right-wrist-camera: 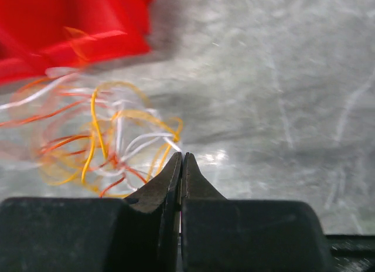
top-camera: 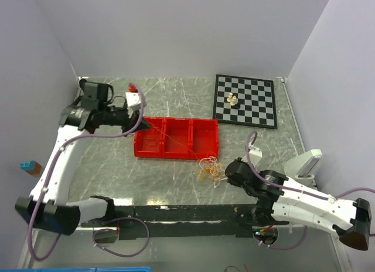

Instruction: Untangle the cables

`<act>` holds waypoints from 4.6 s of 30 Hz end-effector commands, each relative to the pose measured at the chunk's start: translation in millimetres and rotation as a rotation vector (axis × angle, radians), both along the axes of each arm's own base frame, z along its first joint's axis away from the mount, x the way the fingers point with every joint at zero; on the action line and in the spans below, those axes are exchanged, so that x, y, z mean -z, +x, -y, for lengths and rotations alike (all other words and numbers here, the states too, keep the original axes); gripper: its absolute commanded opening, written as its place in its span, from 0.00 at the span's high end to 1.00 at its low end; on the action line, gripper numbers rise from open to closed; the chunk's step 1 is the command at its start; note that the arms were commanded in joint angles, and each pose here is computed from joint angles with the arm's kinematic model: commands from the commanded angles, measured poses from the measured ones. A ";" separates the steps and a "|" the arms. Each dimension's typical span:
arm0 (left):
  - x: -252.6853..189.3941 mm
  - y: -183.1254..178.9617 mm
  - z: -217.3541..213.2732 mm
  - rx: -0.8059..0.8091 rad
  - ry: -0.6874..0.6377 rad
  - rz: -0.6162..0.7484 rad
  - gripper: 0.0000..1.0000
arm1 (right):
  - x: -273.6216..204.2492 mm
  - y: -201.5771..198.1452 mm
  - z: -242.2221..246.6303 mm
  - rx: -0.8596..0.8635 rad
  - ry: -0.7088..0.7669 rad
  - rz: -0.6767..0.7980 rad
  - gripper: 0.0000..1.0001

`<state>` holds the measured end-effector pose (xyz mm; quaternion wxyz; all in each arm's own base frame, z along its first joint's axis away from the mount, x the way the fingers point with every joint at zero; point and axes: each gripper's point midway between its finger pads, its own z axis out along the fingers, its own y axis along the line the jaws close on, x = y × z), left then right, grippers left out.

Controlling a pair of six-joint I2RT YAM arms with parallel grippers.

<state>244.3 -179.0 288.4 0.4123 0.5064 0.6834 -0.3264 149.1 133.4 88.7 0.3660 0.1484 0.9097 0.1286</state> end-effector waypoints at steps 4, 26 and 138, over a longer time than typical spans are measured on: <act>-103.0 -27.5 -10.0 -0.050 -0.148 0.155 0.99 | 37.0 -14.2 8.8 0.022 -0.126 -0.138 1.00; -339.3 16.1 -104.8 -0.824 -0.613 0.671 0.99 | 93.6 -41.1 -2.8 -0.004 -0.177 -0.249 1.00; -58.1 120.2 -51.2 -0.947 -0.215 0.147 0.99 | 64.7 -28.6 -24.4 -0.087 -0.064 -0.109 1.00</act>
